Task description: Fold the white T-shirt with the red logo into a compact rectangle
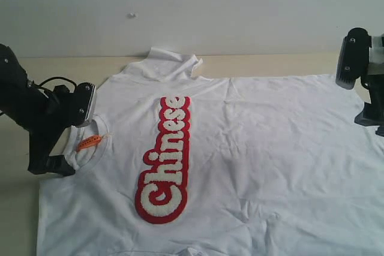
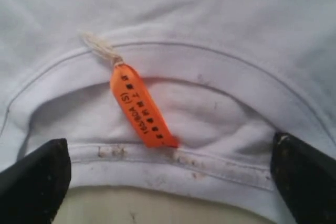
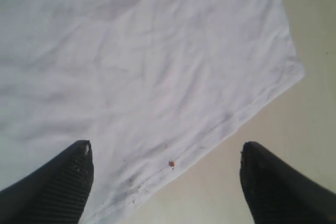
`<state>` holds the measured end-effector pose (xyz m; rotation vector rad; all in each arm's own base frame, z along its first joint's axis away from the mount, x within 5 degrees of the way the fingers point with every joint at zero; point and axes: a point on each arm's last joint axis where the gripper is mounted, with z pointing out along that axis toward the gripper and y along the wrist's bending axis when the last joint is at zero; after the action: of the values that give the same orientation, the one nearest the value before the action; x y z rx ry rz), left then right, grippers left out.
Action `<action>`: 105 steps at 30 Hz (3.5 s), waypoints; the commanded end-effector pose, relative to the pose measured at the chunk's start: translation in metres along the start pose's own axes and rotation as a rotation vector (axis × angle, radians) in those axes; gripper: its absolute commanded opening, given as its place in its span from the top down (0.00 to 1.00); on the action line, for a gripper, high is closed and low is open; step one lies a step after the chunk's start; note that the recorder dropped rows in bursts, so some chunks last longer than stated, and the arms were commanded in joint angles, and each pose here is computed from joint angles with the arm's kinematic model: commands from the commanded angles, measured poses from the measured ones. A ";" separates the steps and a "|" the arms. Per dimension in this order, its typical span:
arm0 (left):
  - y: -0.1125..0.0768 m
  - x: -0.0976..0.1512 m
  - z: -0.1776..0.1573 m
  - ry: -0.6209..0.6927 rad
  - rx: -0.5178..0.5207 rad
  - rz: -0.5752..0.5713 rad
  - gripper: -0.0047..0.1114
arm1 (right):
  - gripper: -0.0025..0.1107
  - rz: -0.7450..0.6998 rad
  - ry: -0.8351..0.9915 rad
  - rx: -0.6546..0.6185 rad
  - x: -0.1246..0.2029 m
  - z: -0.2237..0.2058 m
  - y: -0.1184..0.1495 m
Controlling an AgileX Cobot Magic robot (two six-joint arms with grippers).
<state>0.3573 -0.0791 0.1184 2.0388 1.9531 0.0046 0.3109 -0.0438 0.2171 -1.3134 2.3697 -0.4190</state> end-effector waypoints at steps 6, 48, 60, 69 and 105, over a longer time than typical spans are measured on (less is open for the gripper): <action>-0.006 -0.005 0.009 -0.043 0.053 -0.320 0.07 | 0.32 0.079 -0.044 0.060 -0.004 -0.001 -0.005; 0.013 0.074 0.002 0.275 0.094 -0.150 0.07 | 0.30 -0.079 -0.002 -0.226 0.002 0.047 0.024; 0.012 0.073 0.002 0.263 0.094 -0.167 0.07 | 0.06 -0.212 0.070 -0.300 0.012 0.071 0.032; 0.012 0.070 0.003 0.238 0.098 -0.162 0.07 | 0.06 -0.387 0.103 -0.187 0.016 0.089 0.023; 0.010 0.066 0.004 0.186 0.132 -0.157 0.07 | 0.22 -0.249 0.035 -0.375 0.027 0.108 -0.013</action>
<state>0.3751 -0.0138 0.1157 2.0485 2.2392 0.1070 0.3564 -0.0811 0.1238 -1.7663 2.4228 -0.0541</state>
